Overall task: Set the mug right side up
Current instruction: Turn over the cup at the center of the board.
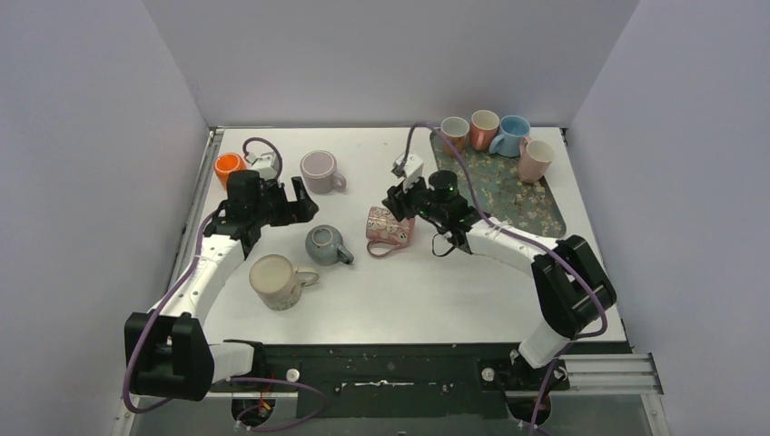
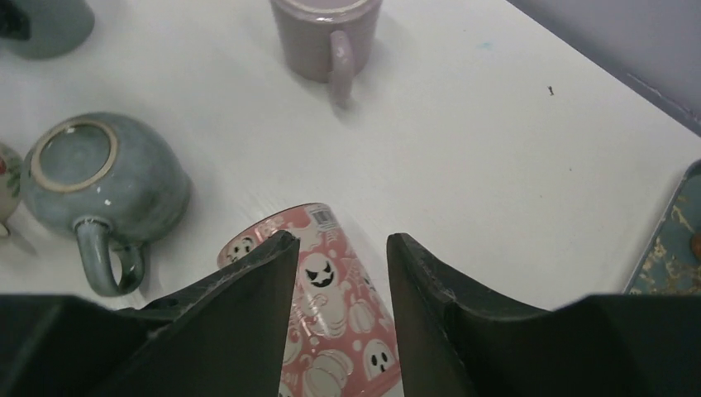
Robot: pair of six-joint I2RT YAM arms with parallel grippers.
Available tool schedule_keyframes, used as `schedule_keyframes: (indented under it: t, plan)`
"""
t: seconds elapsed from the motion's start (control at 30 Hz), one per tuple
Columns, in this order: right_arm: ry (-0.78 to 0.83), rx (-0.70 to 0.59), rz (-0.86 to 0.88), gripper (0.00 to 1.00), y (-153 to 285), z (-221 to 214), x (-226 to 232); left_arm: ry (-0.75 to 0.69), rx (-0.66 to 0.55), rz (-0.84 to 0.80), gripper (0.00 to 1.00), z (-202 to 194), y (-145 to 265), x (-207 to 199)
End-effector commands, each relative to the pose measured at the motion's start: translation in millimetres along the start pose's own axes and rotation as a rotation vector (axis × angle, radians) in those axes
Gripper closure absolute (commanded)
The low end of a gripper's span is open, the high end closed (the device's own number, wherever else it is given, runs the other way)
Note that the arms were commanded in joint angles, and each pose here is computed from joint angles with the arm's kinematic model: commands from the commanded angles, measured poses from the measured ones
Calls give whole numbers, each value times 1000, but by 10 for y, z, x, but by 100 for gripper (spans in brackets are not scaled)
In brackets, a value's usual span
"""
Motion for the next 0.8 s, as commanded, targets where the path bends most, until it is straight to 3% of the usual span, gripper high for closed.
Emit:
schedule_keyframes:
  t: [0.0, 0.17, 0.23, 0.33, 0.53, 0.6, 0.77]
  plan:
    - [271, 102, -56, 54, 98, 6, 90, 10, -89, -67, 3, 173, 46, -84]
    - [71, 109, -66, 49, 138, -95, 228, 30, -100, -291, 3, 251, -63, -296]
    - [-32, 112, -119, 45, 178, -81, 239, 26, -100, -373, 8, 296, -153, -402]
    - [-168, 102, -147, 44, 267, -26, 326, 19, -44, -438, 16, 344, -322, -573]
    - [-319, 79, -202, 45, 515, -102, 478, 39, -38, -512, 18, 393, -618, -931]
    - [-306, 59, -174, 46, 577, -116, 538, 75, -23, -531, 18, 376, -746, -981]
    - [-47, 68, -32, 46, 602, -263, 784, 160, 20, -560, 21, 305, -977, -995]
Point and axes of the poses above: each gripper's point midway between its finger pads, its own y axis back along the fingers, its own x axis along the line the jaws close on, z = x × y, the point moved 8 cm from there along y, back along the fingers, and after that the axes turned 9 degrees about -y, right-handed, at the moved point
